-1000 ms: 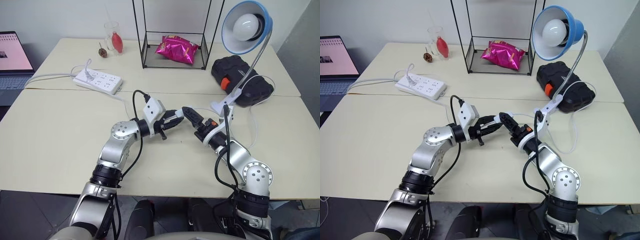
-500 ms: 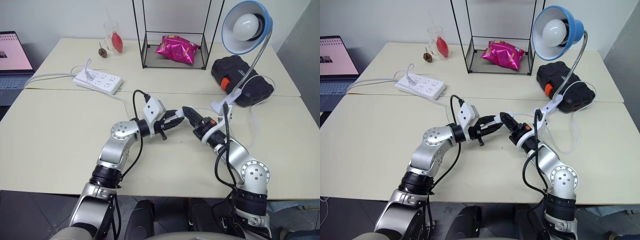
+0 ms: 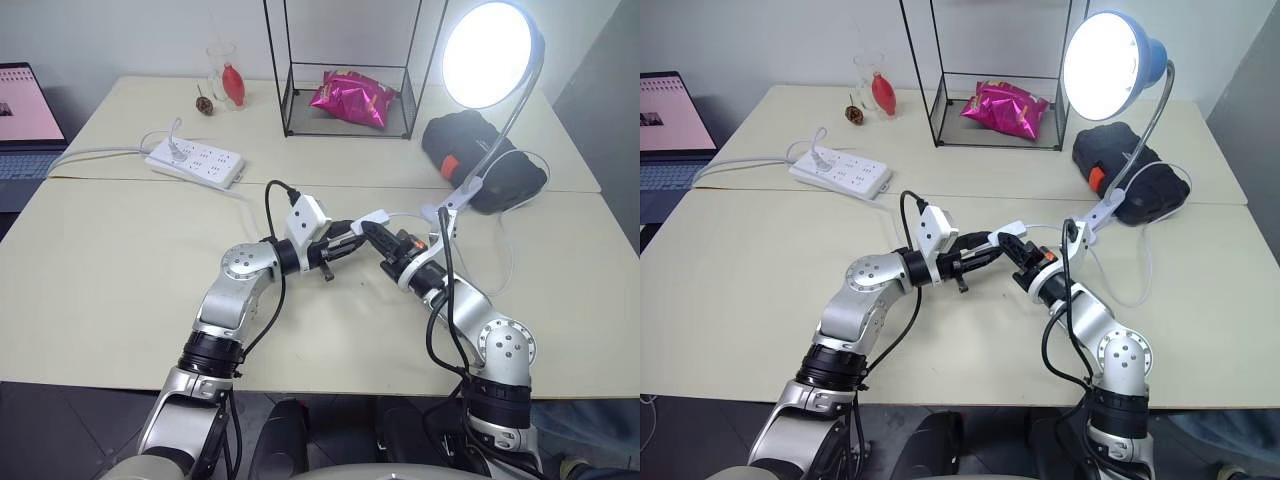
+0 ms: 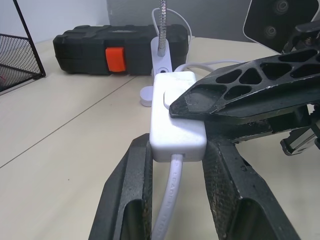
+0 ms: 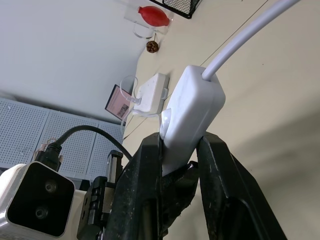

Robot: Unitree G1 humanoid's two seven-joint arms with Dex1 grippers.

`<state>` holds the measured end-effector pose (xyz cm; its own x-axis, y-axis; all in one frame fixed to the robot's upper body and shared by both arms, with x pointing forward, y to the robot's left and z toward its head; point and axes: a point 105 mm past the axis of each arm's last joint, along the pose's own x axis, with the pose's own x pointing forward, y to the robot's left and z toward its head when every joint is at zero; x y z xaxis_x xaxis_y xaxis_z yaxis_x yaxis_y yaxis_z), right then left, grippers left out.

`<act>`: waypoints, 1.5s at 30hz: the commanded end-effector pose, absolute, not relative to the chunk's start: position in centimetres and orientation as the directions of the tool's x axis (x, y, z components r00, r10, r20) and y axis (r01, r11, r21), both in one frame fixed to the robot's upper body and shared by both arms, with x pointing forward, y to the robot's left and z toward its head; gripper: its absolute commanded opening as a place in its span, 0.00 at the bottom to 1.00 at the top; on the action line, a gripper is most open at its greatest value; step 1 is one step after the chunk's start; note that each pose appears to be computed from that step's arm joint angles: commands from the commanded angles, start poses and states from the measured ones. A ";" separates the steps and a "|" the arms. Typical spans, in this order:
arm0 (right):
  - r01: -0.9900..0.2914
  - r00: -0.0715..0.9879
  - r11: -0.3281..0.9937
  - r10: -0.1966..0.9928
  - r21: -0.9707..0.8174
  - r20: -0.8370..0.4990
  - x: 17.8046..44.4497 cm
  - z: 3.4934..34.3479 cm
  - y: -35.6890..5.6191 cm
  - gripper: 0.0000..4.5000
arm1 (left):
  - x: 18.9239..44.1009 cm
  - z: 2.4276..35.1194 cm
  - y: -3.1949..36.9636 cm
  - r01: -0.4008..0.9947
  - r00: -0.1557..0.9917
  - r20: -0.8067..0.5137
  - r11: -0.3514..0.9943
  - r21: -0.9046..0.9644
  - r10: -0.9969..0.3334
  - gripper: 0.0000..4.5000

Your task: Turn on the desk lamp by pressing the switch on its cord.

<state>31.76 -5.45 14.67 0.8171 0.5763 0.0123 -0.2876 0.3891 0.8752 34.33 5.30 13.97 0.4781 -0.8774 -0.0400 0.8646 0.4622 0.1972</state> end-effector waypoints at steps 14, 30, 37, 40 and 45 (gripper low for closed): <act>-0.362 0.797 0.382 0.600 0.850 0.070 31.2 15.6 -6.1 0.50 | 34.0 15.3 4.6 0.863 0.461 0.003 0.448 0.234 -0.888 0.24; -0.803 0.552 0.577 0.814 0.149 -0.179 24.9 16.1 -9.4 1.00 | 34.6 12.7 6.7 0.891 0.427 -0.156 0.385 0.239 -0.891 0.24; -0.848 0.530 0.493 0.798 -0.193 -0.289 25.8 17.5 -12.6 1.00 | 34.4 11.0 7.4 0.926 0.354 -0.266 0.296 0.236 -0.897 0.24; -0.842 0.534 0.466 0.794 -0.274 -0.292 26.4 18.3 -13.3 1.00 | 34.6 10.5 7.4 0.930 0.346 -0.286 0.285 0.234 -0.893 0.24; -0.841 0.525 0.429 0.794 -0.329 -0.306 27.2 18.7 -13.8 1.00 | 34.5 10.1 7.5 0.936 0.330 -0.306 0.268 0.227 -0.893 0.40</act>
<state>27.13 -13.76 17.81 0.5318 0.7868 -0.3132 -0.8442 0.4634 -0.2695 34.51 7.75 9.29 0.3422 -0.8861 -0.3127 0.9371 0.2974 0.1827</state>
